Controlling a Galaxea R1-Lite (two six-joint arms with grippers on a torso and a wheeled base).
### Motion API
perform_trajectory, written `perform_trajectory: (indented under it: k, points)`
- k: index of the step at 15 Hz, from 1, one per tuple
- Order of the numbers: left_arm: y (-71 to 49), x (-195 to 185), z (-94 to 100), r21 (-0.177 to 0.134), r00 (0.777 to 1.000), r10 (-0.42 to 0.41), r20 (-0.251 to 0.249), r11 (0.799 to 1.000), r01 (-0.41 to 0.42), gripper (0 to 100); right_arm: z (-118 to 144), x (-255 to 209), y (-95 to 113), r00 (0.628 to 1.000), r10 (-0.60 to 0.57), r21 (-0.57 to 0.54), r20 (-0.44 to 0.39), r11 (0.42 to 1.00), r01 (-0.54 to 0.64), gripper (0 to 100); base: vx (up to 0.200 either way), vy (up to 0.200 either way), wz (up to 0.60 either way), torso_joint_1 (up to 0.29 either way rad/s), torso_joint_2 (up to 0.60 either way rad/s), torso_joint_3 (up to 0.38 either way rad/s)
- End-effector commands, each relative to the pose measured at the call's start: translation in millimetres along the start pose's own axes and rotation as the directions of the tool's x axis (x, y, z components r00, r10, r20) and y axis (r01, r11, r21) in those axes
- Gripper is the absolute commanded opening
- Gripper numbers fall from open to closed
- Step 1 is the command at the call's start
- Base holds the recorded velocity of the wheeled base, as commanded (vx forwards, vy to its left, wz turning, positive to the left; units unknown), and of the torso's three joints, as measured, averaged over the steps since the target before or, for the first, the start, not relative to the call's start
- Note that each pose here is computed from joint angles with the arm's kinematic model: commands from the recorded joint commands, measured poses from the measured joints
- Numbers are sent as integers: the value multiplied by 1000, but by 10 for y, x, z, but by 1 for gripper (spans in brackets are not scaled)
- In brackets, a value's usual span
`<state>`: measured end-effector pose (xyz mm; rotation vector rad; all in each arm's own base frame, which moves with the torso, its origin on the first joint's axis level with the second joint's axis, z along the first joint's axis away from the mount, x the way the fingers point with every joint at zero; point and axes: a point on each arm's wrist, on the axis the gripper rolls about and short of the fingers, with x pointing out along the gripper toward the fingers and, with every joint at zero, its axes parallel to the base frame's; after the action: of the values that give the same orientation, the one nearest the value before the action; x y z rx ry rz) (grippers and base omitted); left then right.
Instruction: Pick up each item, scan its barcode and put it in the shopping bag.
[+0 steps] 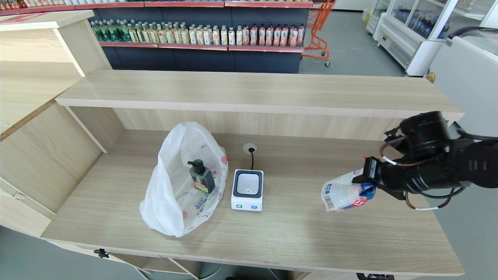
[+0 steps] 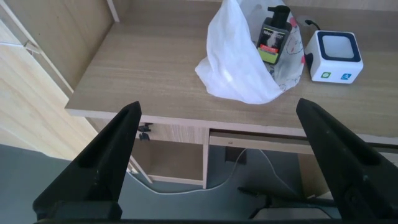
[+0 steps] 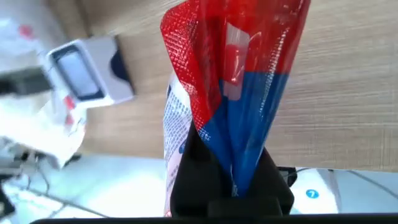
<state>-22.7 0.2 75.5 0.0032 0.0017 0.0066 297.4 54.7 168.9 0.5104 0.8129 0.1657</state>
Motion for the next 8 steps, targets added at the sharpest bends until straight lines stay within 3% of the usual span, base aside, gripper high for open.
perform_trajectory:
  k: [1,2,4,6,8]
  points:
    - [0,0,0,0,1000,1,0,1000,-1,100,39,-675,46,951,301,-238,66,931,-278,0,0,0,0,0,0,0]
    - [0,0,0,0,1000,1,0,1000,-1,100,28,-787,46,901,435,-318,11,855,-409,0,0,0,0,0,0,0]
    - [0,0,0,0,1000,1,0,1000,-1,100,-34,-913,85,812,578,-403,-79,726,-556,0,0,0,0,0,0,0]
    - [0,0,0,0,1000,1,0,1000,-1,100,-173,-996,231,737,655,-437,-166,621,-650,0,0,0,0,0,0,0]
    - [0,0,0,0,1000,1,0,1000,-1,100,-397,-1055,356,688,683,-439,-244,555,-707,0,0,0,0,0,0,0]
